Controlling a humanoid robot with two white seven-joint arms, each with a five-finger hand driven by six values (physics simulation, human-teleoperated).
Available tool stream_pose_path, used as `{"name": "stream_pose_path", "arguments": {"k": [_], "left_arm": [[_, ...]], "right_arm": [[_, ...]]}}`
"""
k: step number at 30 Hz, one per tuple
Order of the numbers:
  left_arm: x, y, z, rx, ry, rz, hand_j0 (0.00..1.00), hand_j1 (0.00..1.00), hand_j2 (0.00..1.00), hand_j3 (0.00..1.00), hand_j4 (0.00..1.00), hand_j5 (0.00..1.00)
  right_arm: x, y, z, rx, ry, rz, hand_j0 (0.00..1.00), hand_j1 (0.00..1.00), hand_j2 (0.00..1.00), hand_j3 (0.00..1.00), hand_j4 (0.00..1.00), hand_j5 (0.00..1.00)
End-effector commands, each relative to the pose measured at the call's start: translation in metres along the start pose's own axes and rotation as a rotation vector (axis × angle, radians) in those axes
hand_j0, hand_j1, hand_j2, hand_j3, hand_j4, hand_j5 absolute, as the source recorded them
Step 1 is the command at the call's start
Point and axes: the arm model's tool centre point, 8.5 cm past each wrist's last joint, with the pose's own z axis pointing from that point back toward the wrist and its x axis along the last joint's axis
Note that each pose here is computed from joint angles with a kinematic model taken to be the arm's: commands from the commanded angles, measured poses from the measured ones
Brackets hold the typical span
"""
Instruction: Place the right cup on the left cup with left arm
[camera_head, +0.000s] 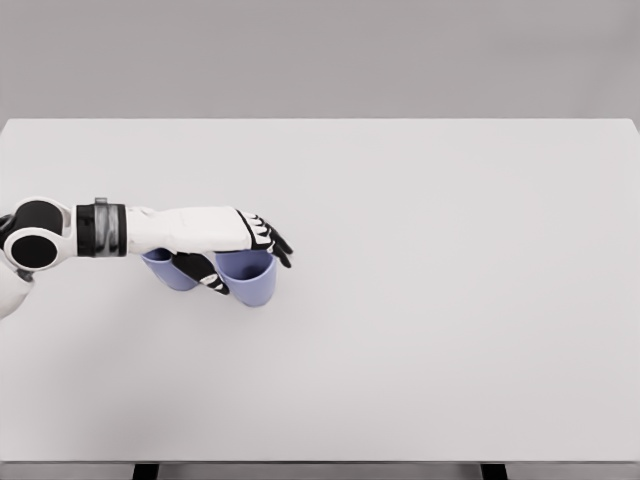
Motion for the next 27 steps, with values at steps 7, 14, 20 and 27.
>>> {"name": "stream_pose_path", "arguments": {"k": [7, 14, 20, 27], "left_arm": [[0.025, 0.034, 0.019, 0.069, -0.072, -0.034, 0.62, 0.62, 0.62, 0.62, 0.62, 0.62], [0.046, 0.079, 0.040, 0.139, -0.131, -0.072, 0.62, 0.62, 0.62, 0.62, 0.62, 0.62], [0.049, 0.099, 0.076, 0.155, -0.090, -0.092, 0.62, 0.62, 0.62, 0.62, 0.62, 0.62], [0.046, 0.112, 0.118, 0.154, 0.001, -0.110, 0.62, 0.62, 0.62, 0.62, 0.62, 0.62]], "right_arm": [[0.000, 0.000, 0.000, 0.000, 0.000, 0.000, 1.00, 1.00, 1.00, 1.00, 1.00, 1.00], [0.000, 0.000, 0.000, 0.000, -0.001, 0.000, 1.00, 1.00, 1.00, 1.00, 1.00, 1.00], [0.000, 0.000, 0.000, 0.000, 0.000, 0.000, 1.00, 1.00, 1.00, 1.00, 1.00, 1.00], [0.000, 0.000, 0.000, 0.000, 0.000, 0.000, 1.00, 1.00, 1.00, 1.00, 1.00, 1.00]]}}
